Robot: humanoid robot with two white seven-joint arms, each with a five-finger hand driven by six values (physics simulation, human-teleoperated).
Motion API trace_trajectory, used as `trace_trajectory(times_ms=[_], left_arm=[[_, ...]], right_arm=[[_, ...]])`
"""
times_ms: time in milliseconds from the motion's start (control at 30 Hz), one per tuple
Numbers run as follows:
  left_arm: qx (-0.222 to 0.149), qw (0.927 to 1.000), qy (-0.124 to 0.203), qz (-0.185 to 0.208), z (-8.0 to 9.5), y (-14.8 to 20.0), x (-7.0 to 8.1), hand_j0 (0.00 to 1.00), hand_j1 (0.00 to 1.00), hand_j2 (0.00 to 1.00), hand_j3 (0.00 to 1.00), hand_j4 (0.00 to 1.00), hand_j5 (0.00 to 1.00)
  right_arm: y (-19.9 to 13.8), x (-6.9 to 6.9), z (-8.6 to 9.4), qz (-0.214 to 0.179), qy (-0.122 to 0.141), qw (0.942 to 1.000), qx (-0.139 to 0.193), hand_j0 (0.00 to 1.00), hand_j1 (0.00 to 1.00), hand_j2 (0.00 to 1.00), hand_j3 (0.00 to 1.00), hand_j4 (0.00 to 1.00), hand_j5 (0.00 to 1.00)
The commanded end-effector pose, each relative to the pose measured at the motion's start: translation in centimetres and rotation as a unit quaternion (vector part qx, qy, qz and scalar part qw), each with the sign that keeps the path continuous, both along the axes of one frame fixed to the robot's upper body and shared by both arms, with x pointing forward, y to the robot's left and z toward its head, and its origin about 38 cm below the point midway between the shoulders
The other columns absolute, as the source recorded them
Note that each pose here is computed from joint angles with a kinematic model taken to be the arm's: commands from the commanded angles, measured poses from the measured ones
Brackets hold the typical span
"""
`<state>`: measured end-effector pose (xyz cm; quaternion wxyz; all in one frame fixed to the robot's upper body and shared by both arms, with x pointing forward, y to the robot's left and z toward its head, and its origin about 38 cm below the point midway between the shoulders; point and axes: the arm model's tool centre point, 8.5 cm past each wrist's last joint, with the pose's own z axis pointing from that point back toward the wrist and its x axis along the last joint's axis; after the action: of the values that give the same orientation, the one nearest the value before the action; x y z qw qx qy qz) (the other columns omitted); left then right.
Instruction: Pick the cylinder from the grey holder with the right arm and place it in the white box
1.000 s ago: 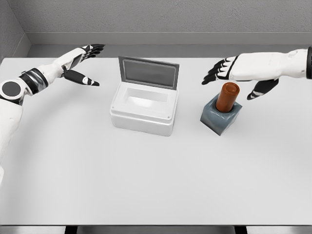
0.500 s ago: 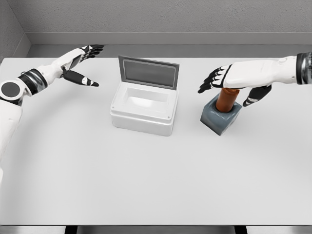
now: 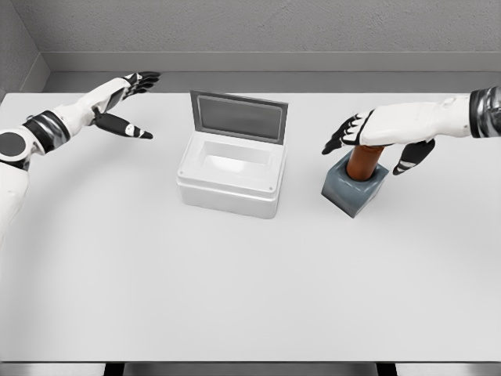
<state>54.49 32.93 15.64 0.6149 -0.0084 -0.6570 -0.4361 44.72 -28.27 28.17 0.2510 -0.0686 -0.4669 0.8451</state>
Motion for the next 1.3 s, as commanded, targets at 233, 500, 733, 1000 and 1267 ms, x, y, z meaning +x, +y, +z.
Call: trace_trajectory(times_ms=[233, 500, 733, 1000, 1267], left_arm=[[-0.003, 0.9999, 0.006, 0.01, -0.2, 0.6, 0.0, 1.0, 1.0, 1.0, 1.0, 1.0, 1.0], [-0.003, 0.9999, 0.006, 0.009, -0.2, 0.6, 0.0, 1.0, 1.0, 1.0, 1.0, 1.0, 1.0], [-0.003, 0.9999, 0.006, 0.009, -0.2, 0.6, 0.0, 1.0, 1.0, 1.0, 1.0, 1.0, 1.0], [-0.004, 0.9999, 0.006, 0.009, -0.2, 0.6, 0.0, 1.0, 1.0, 1.0, 1.0, 1.0, 1.0], [-0.005, 0.9999, 0.006, 0.008, -0.2, 0.5, 0.0, 1.0, 1.0, 1.0, 1.0, 1.0, 1.0]], right_arm=[[1.0, 1.4, 0.1, -0.002, 0.0, 1.0, 0.003, 1.0, 1.0, 1.0, 1.0, 1.0, 1.0], [0.3, 1.9, -0.5, -0.017, 0.008, 0.9998, -0.003, 1.0, 1.0, 1.0, 1.0, 1.0, 1.0], [0.2, 2.2, -0.2, -0.021, 0.001, 0.9998, -0.001, 1.0, 1.0, 1.0, 1.0, 1.0, 1.0], [0.1, 2.1, -0.7, -0.019, 0.008, 0.9997, -0.01, 0.74, 0.74, 0.74, 0.74, 0.74, 0.74], [0.1, 2.1, -0.3, -0.02, 0.004, 0.9998, -0.007, 0.56, 0.56, 0.56, 0.56, 0.56, 0.56]])
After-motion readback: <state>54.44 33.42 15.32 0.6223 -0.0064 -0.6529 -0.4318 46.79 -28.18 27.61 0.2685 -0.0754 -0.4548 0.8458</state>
